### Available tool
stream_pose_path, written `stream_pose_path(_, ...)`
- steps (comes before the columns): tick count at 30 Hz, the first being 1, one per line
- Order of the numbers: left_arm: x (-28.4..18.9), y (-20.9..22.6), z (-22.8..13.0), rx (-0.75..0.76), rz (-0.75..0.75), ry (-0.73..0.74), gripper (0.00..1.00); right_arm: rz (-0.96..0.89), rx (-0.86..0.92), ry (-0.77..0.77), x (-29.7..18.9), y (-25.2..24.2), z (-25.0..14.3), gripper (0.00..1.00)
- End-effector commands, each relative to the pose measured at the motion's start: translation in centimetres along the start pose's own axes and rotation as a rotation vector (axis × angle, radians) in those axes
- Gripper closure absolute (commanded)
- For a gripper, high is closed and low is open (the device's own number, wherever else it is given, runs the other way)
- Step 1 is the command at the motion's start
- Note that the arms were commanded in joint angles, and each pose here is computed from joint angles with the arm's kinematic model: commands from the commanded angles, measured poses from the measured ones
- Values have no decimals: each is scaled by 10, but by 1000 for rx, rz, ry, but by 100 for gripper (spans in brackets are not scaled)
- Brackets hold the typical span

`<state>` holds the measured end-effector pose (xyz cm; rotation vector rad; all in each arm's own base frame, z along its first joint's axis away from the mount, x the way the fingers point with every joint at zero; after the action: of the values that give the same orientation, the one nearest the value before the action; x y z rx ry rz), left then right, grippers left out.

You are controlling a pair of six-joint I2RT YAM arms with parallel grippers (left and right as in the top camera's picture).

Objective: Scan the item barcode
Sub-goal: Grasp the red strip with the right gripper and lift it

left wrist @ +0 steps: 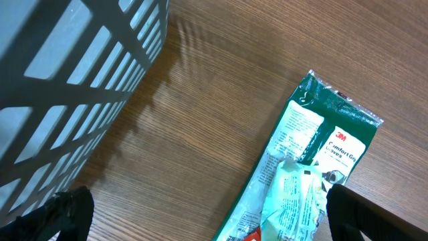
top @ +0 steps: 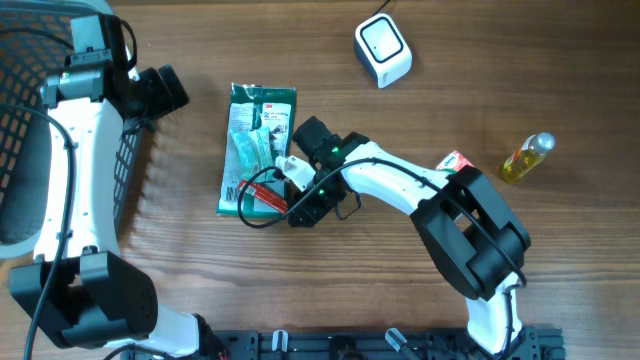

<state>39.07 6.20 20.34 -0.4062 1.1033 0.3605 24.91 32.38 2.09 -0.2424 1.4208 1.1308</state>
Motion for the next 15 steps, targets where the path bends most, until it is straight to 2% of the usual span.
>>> stream_pose_path(1,2,1,2,-13,-2,1,0,-5,26,55,15,-8,-13,64)
stream_pose_path(3,2,1,2,-13,-3,1,0,-5,27,56,16,-8,-13,69)
stream_pose_path(6,2,1,2,-13,-2,1,0,-5,26,56,16,-8,-13,71)
stream_pose_path(13,2,1,2,-13,-2,1,0,-9,71,44,13,-13,-11,56)
stream_pose_path(15,2,1,2,-13,-2,1,0,-4,104,38,10,-17,-11,55)
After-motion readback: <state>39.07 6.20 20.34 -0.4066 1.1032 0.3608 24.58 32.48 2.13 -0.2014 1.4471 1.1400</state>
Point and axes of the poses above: each gripper's point midway between its finger pads, its own x axis out along the fingers, its own y axis along the line the jaws close on, z = x × y, the point moved 2 cm from there along -x, back along the fingers, and after that the axes turned 2 degrees about -x, right-handed, at the moved point
